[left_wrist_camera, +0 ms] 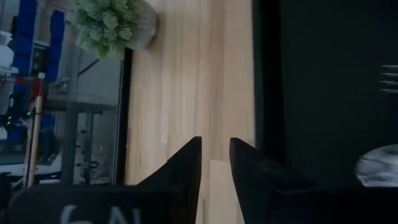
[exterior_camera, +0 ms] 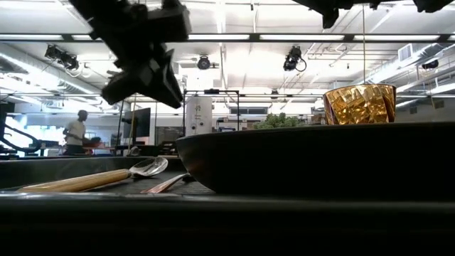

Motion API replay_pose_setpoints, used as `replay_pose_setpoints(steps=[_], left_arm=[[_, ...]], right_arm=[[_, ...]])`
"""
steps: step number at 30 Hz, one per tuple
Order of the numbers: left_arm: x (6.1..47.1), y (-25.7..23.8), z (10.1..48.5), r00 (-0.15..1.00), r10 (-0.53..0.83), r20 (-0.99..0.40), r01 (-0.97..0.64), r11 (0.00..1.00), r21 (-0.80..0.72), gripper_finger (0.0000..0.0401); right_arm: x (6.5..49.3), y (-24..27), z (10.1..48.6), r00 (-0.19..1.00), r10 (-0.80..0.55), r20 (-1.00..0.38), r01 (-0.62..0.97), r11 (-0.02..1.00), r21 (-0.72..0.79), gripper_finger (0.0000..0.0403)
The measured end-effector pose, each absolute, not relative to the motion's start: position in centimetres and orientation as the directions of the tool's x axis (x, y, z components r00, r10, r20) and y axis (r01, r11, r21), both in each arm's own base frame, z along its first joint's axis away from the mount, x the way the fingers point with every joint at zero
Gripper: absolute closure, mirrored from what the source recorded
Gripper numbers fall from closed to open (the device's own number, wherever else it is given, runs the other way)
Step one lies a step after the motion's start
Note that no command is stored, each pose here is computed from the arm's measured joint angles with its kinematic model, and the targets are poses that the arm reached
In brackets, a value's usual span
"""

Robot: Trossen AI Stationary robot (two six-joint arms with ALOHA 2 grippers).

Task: Pick and place plate/cup/fork/spoon on tray
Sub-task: Return to home position

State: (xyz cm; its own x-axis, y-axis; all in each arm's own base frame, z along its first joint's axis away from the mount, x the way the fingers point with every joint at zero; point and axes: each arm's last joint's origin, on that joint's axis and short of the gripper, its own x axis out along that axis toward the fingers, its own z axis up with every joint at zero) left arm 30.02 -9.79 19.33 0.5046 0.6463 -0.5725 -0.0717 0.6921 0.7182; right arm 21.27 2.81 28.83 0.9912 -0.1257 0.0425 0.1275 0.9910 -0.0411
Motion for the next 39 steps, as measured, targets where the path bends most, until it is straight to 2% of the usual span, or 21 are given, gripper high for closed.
replay_pose_setpoints(steps=[7,15,20,29,39], left_arm=[[28.4,-10.0,19.8,0.601,0.528,-0.601,-0.057,0.777,0.626,0.0337],[26.4,-8.8,20.2,0.741,0.458,-0.491,-0.119,0.81,0.574,0.0359],[24.8,-7.8,19.9,0.778,0.426,-0.462,-0.134,0.83,0.541,0.0369],[22.5,-7.2,21.0,0.838,0.297,-0.457,-0.022,0.856,0.517,0.0386],[21.5,-7.0,22.5,0.875,0.239,-0.421,-0.036,0.899,0.437,0.0387]], right_arm=[[21.5,2.5,28.7,0.989,-0.141,0.039,0.143,0.988,-0.052,0.0282],[22.8,2.0,28.1,0.983,-0.175,0.061,0.177,0.984,-0.028,0.0282],[23.9,1.6,27.9,0.974,-0.195,0.115,0.198,0.98,-0.02,0.0282],[25.9,0.5,26.7,0.96,-0.225,0.165,0.229,0.973,-0.005,0.0282],[28.7,0.0,27.1,0.977,-0.149,0.154,0.159,0.986,-0.051,0.0282]])
